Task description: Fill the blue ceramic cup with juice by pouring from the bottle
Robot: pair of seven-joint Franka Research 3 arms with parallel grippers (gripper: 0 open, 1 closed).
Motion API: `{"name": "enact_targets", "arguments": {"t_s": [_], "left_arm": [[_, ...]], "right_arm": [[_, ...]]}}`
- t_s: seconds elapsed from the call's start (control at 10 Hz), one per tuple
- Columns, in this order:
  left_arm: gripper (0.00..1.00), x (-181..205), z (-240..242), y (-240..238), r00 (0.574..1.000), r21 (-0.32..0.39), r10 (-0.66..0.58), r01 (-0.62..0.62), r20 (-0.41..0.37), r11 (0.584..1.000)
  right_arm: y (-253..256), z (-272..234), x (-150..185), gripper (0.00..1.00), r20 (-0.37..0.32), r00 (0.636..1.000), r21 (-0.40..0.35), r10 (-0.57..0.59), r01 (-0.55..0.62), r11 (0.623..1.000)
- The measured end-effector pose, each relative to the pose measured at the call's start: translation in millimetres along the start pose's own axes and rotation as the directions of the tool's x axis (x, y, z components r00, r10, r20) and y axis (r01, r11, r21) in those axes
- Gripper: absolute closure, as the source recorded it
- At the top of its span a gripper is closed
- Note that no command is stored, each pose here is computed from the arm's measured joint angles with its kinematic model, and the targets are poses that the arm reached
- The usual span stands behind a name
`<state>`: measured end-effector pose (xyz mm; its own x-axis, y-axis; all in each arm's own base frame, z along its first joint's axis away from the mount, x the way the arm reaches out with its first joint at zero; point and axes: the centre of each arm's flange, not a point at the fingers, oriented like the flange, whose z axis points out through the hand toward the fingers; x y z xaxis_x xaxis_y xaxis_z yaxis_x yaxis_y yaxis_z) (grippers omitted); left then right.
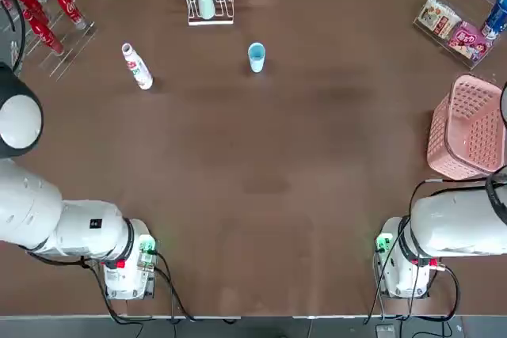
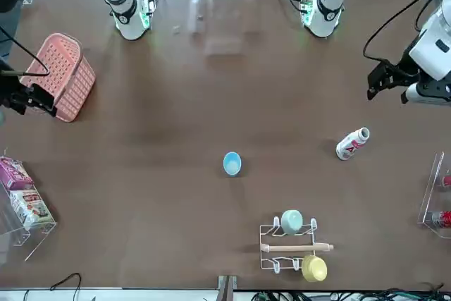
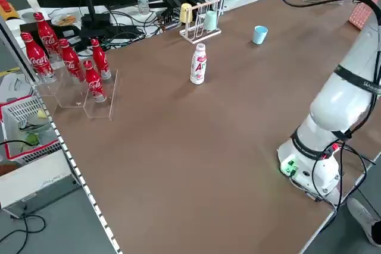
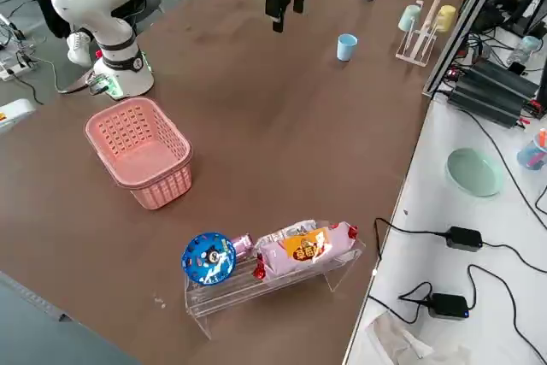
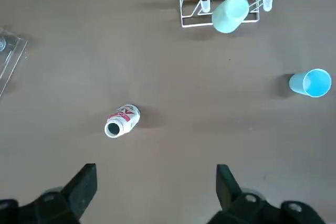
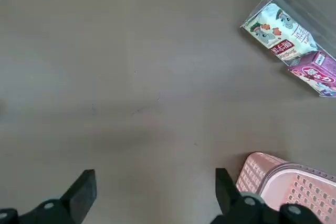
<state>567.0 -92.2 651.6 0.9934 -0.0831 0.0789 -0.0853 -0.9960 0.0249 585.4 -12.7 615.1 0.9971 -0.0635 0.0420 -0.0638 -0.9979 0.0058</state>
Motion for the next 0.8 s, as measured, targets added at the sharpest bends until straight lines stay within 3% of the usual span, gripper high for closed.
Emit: {"name": "enact_targets", "arguments": {"t_s": [0.8], "left_arm": [[0.0,-0.3,3.2,-10.0,0.999,-0.017,-0.026,0.027,0.02,1.0]], "right_arm": [[1.8,0.2,0.0,0.0,0.001,1.0,0.0,0.003,-0.003,1.0]]}}
